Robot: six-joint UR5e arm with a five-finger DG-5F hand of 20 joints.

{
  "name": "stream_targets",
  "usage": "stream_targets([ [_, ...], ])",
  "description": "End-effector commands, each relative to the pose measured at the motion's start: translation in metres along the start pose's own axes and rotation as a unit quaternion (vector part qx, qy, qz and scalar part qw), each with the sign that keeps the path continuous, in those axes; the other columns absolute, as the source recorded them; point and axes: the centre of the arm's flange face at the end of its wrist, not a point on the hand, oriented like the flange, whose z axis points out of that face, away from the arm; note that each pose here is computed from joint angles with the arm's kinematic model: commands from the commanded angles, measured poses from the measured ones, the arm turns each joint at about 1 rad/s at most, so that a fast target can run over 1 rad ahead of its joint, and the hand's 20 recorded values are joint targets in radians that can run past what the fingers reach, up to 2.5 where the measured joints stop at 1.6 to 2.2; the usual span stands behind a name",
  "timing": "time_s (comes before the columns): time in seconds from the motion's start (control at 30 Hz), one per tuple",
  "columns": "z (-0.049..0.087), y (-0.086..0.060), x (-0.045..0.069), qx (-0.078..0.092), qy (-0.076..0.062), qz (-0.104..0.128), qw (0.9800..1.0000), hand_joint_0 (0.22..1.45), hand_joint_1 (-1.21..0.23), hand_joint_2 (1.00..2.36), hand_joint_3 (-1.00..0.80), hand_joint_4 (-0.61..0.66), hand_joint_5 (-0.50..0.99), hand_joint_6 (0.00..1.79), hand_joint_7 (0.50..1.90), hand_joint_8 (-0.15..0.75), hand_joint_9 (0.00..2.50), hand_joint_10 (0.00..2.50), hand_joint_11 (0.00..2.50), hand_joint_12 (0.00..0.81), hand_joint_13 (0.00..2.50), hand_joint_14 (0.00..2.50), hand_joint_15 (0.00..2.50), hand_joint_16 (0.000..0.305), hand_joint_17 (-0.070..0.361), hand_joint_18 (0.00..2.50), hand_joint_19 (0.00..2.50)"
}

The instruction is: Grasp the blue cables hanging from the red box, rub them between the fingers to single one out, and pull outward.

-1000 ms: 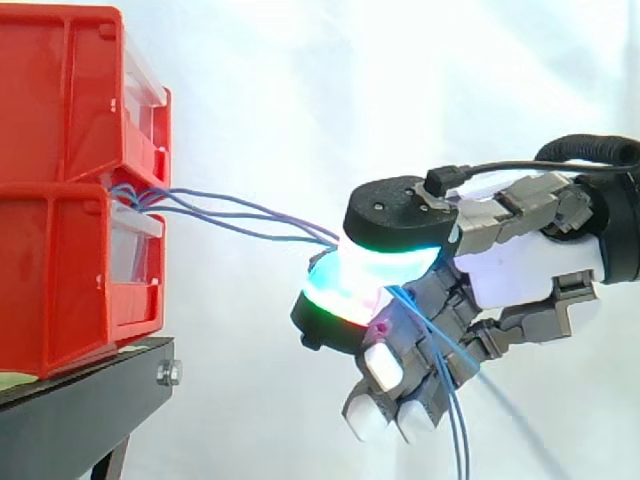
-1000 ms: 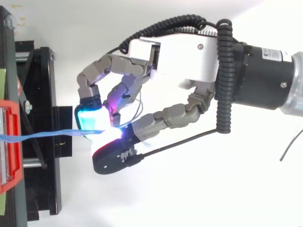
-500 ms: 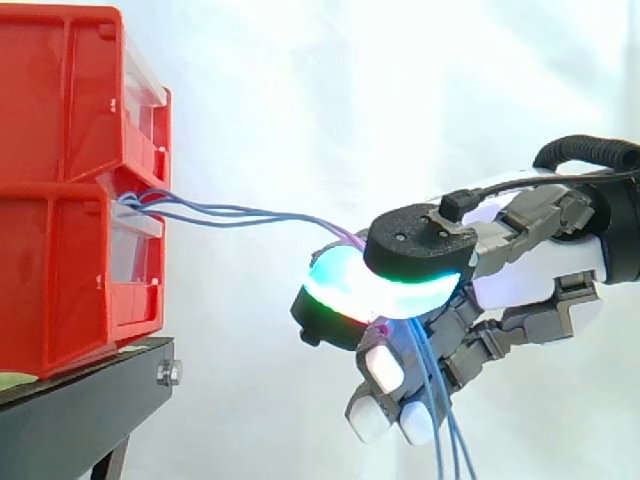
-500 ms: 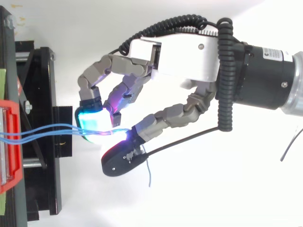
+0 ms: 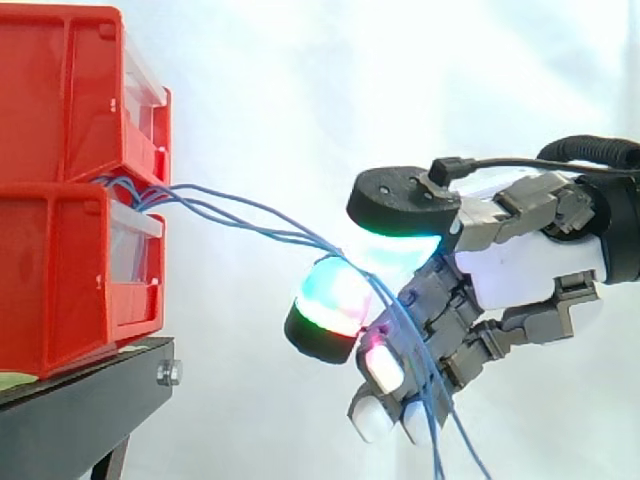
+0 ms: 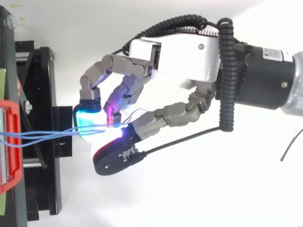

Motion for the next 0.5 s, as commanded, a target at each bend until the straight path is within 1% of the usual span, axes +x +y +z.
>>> stream_targets([
  [0.0, -0.0001, -0.0001, 0.0000, 0.000, 0.000, 0.000, 1.0000, 0.47, -0.70, 1.00, -0.50, 0.09, -0.17, 0.85, 0.88, 0.322, 1.00, 0.02, 0.63, 0.412, 0.86, 0.02, 0.43, 0.058, 0.130, 0.85, 0.48],
  [0.17, 0.0001, 0.0003, -0.0013, 0.000, -0.001, 0.000, 1.0000, 0.46, -0.66, 1.00, -0.50, 0.10, -0.17, 0.84, 0.87, 0.330, 0.99, 0.02, 0.62, 0.424, 0.87, 0.02, 0.43, 0.060, 0.134, 0.86, 0.49],
  [0.2, 0.0004, -0.0018, -0.0013, 0.001, 0.002, 0.000, 1.0000, 0.46, -0.65, 1.00, -0.50, 0.10, -0.17, 0.84, 0.87, 0.329, 0.99, 0.02, 0.61, 0.426, 0.87, 0.02, 0.43, 0.060, 0.135, 0.86, 0.49],
  [0.27, 0.0000, -0.0007, -0.0014, 0.000, 0.003, 0.000, 1.0000, 0.47, -0.63, 1.00, -0.50, 0.10, -0.17, 0.84, 0.88, 0.320, 0.99, 0.02, 0.62, 0.418, 0.86, 0.02, 0.42, 0.059, 0.132, 0.85, 0.49],
  [0.3, 0.0001, 0.0001, -0.0014, -0.001, 0.004, 0.000, 1.0000, 0.51, -0.63, 1.00, -0.50, 0.08, -0.17, 0.83, 0.90, 0.312, 0.98, 0.02, 0.62, 0.404, 0.85, 0.02, 0.43, 0.056, 0.126, 0.82, 0.51],
  [0.37, 0.0000, -0.0004, -0.0025, 0.000, 0.003, 0.000, 1.0000, 0.54, -0.63, 1.00, -0.49, 0.07, -0.17, 0.84, 0.92, 0.305, 0.97, 0.02, 0.63, 0.395, 0.84, 0.02, 0.44, 0.054, 0.122, 0.81, 0.53],
  [0.43, -0.0001, -0.0005, -0.0024, 0.001, 0.004, 0.000, 1.0000, 0.58, -0.63, 1.01, -0.37, 0.06, -0.17, 0.84, 0.94, 0.299, 0.97, 0.02, 0.63, 0.386, 0.83, 0.02, 0.43, 0.053, 0.119, 0.79, 0.54],
  [0.47, -0.0013, 0.0025, -0.0035, -0.001, 0.004, 0.001, 1.0000, 0.58, -0.63, 1.01, -0.35, 0.06, -0.17, 0.85, 0.94, 0.299, 0.97, 0.02, 0.64, 0.384, 0.83, 0.02, 0.43, 0.053, 0.119, 0.79, 0.54],
])
